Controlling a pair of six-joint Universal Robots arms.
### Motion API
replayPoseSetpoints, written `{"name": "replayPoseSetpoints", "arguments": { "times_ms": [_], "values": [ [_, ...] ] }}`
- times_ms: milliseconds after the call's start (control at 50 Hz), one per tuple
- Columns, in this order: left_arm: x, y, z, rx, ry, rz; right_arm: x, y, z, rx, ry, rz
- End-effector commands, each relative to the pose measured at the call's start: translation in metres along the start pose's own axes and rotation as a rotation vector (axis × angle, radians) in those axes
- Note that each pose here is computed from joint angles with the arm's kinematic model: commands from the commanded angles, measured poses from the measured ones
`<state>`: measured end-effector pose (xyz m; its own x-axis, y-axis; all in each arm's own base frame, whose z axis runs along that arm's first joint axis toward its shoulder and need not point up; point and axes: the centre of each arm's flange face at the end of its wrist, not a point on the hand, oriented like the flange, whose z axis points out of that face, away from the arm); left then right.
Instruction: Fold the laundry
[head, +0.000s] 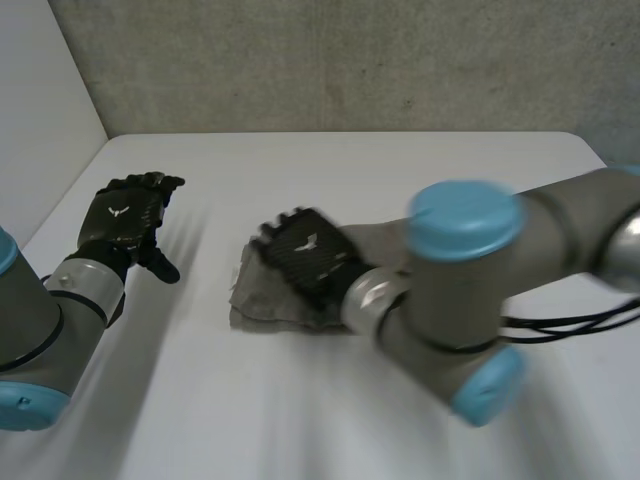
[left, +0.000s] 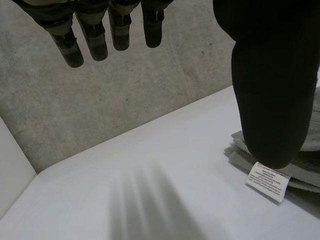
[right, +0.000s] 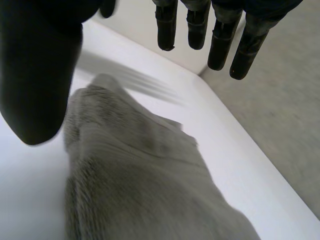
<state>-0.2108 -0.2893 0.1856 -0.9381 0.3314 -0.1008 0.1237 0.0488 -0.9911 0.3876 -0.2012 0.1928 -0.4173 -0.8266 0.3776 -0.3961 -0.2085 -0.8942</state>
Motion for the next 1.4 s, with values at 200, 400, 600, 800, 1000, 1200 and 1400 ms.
{"name": "replayPoseSetpoints", "arguments": {
  "times_ms": [200, 400, 600, 800, 1000, 1200, 1400],
  "values": [
    [0.044, 0.001, -0.001, 0.008, 0.118, 0.016, 0.076, 0.088, -0.050, -0.183, 0.119, 0.287],
    [0.066, -0.007, -0.006, 0.034, 0.180, 0.023, 0.088, 0.115, -0.045, -0.246, 0.238, 0.295],
    [0.068, -0.019, -0.005, 0.070, 0.153, 0.020, 0.101, 0.131, -0.046, -0.336, 0.343, 0.083],
    [0.067, -0.026, -0.002, 0.090, 0.137, 0.017, 0.109, 0.136, -0.051, -0.385, 0.373, -0.003],
    [0.071, -0.028, -0.005, 0.097, 0.149, 0.016, 0.106, 0.139, -0.052, -0.386, 0.368, 0.027],
    [0.069, -0.036, -0.005, 0.121, 0.145, 0.015, 0.125, 0.140, -0.063, -0.410, 0.414, 0.023],
    [0.067, -0.057, -0.004, 0.171, 0.137, 0.011, 0.136, 0.123, -0.104, -0.496, 0.391, -0.043]
  ]
}}
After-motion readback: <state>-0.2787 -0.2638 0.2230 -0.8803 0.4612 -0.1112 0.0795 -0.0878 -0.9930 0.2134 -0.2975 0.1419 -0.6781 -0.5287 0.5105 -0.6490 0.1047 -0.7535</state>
